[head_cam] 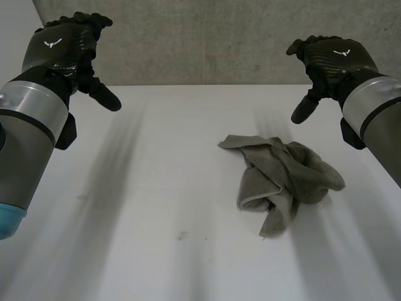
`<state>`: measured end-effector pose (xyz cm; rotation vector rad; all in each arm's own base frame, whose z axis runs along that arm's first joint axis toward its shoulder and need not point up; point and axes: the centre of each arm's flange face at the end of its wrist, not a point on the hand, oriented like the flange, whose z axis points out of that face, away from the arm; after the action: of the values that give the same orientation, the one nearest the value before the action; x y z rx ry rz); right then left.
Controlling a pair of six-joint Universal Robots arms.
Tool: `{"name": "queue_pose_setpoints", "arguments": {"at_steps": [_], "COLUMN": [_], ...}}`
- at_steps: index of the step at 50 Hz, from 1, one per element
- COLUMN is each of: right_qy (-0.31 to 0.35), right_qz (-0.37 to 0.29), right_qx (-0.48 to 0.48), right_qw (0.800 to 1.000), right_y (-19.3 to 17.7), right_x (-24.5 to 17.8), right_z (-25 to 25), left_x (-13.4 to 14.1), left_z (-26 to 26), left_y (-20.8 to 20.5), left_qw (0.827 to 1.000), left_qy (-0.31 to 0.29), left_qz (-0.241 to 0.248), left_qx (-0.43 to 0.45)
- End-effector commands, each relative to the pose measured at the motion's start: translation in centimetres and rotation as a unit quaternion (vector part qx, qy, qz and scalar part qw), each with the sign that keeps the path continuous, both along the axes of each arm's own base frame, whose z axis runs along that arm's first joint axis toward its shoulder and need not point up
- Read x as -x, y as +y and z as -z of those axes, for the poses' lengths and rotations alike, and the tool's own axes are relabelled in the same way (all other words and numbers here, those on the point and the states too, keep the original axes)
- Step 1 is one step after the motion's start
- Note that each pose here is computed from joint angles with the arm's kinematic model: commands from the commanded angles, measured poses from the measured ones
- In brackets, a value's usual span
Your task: Fold the towel.
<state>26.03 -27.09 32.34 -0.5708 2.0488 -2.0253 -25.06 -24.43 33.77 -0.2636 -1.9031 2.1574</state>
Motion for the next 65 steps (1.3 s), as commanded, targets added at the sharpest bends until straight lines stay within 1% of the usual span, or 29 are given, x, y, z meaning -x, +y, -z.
{"name": "queue_pose_setpoints", "arguments": {"at_steps": [1, 2, 4, 6, 12, 14, 15, 17, 18, 20, 25, 30, 32, 34, 35, 37, 38, 40, 41, 42, 43, 45, 48, 51, 54, 56, 57, 59, 65], "right_qy": [0.119, 0.119, 0.192, 0.208, 0.218, 0.220, 0.220, 0.217, 0.214, 0.208, 0.173, 0.138, 0.128, 0.110, 0.110, 0.100, 0.100, 0.104, 0.104, 0.109, 0.109, 0.120, 0.125, 0.124, 0.114, 0.092, 0.092, 0.062, 0.030], "right_qz": [-0.004, -0.004, -0.007, -0.012, -0.016, -0.013, -0.008, -0.001, 0.000, 0.001, -0.005, -0.048, -0.068, -0.134, -0.134, -0.197, -0.198, -0.238, -0.238, -0.263, -0.263, -0.296, -0.309, -0.303, -0.287, -0.242, -0.241, -0.166, -0.109], "right_qx": [-0.001, -0.001, -0.015, -0.025, -0.080, -0.095, -0.112, -0.132, -0.153, -0.173, -0.204, -0.203, -0.192, -0.157, -0.157, -0.127, -0.127, -0.122, -0.122, -0.125, -0.126, -0.136, -0.139, -0.135, -0.115, -0.090, -0.090, -0.083, -0.077], "right_qw": [0.993, 0.993, 0.981, 0.978, 0.972, 0.971, 0.969, 0.967, 0.965, 0.963, 0.963, 0.968, 0.971, 0.972, 0.972, 0.967, 0.967, 0.958, 0.958, 0.950, 0.950, 0.938, 0.932, 0.935, 0.944, 0.962, 0.962, 0.981, 0.991], "right_y": [-1.3, -1.3, -1.7, -1.9, -3.5, -4.0, -4.7, -5.3, -5.6, -5.8, -5.9, -5.0, -4.2, -0.8, -0.8, 2.8, 2.9, 5.9, 5.9, 7.7, 7.7, 10.4, 11.4, 11.3, 10.4, 8.2, 8.2, 4.6, 2.0], "right_x": [-0.2, -0.2, -0.2, -0.3, -0.8, -0.7, -0.4, 0.0, 0.1, 0.2, -0.1, -1.3, -1.9, -4.6, -4.6, -7.2, -7.2, -8.8, -8.8, -9.7, -9.7, -10.8, -11.4, -11.4, -11.3, -10.3, -10.3, -7.6, -4.4], "right_z": [2.3, 2.3, 4.0, 5.0, 8.9, 9.9, 10.9, 11.9, 12.9, 13.7, 14.8, 14.5, 14.0, 12.7, 12.7, 12.8, 12.8, 13.8, 13.8, 14.4, 14.4, 15.7, 16.2, 15.9, 14.3, 11.5, 11.5, 9.0, 5.5], "left_x": [0.1, 0.2, 0.3, 0.5, 1.2, 2.6, 2.6, 3.9, 3.9, 4.5, 4.8, 4.9, 4.9, 4.8, 4.6, 4.4, 4.3, 4.2, 4.1, 4.1, 3.9, 3.8, 3.8, 3.7, 3.8, 3.8, 3.9, 3.9, 4.1], "left_z": [0.2, 0.4, 0.7, 1.4, 3.3, 5.3, 5.3, 7.5, 7.5, 9.2, 10.5, 10.2, 10.0, 9.8, 9.6, 9.2, 8.7, 8.4, 8.1, 8.1, 7.9, 7.8, 7.8, 7.7, 7.6, 7.6, 7.6, 7.4, 6.8], "left_y": [0.0, -0.1, -0.2, -0.5, -0.9, -0.8, -0.8, -0.7, -0.7, -0.9, -1.4, -1.8, -1.8, -1.9, -2.0, -2.1, -2.1, -2.1, -2.1, -2.1, -2.2, -2.3, -2.2, -2.2, -2.2, -2.1, -2.0, -1.8, -1.0], "left_qw": [1.000, 1.000, 1.000, 1.000, 0.999, 0.996, 0.996, 0.989, 0.989, 0.982, 0.980, 0.983, 0.983, 0.984, 0.985, 0.986, 0.986, 0.987, 0.988, 0.988, 0.988, 0.988, 0.988, 0.988, 0.988, 0.988, 0.988, 0.988, 0.988], "left_qy": [-0.002, -0.003, -0.005, -0.010, -0.028, -0.057, -0.057, -0.100, -0.101, -0.137, -0.152, -0.145, -0.142, -0.140, -0.139, -0.135, -0.133, -0.131, -0.129, -0.129, -0.128, -0.128, -0.128, -0.127, -0.127, -0.127, -0.127, -0.127, -0.125], "left_qz": [0.002, 0.003, 0.003, 0.004, 0.013, 0.042, 0.042, 0.077, 0.077, 0.095, 0.099, 0.095, 0.094, 0.092, 0.089, 0.086, 0.085, 0.082, 0.080, 0.080, 0.078, 0.076, 0.075, 0.075, 0.076, 0.076, 0.078, 0.080, 0.087], "left_qx": [-0.003, -0.006, -0.009, -0.019, -0.041, -0.062, -0.062, -0.074, -0.074, -0.082, -0.087, -0.067, -0.062, -0.058, -0.056, -0.052, -0.046, -0.043, -0.039, -0.039, -0.038, -0.036, -0.037, -0.036, -0.035, -0.036, -0.035, -0.034, -0.029]}}
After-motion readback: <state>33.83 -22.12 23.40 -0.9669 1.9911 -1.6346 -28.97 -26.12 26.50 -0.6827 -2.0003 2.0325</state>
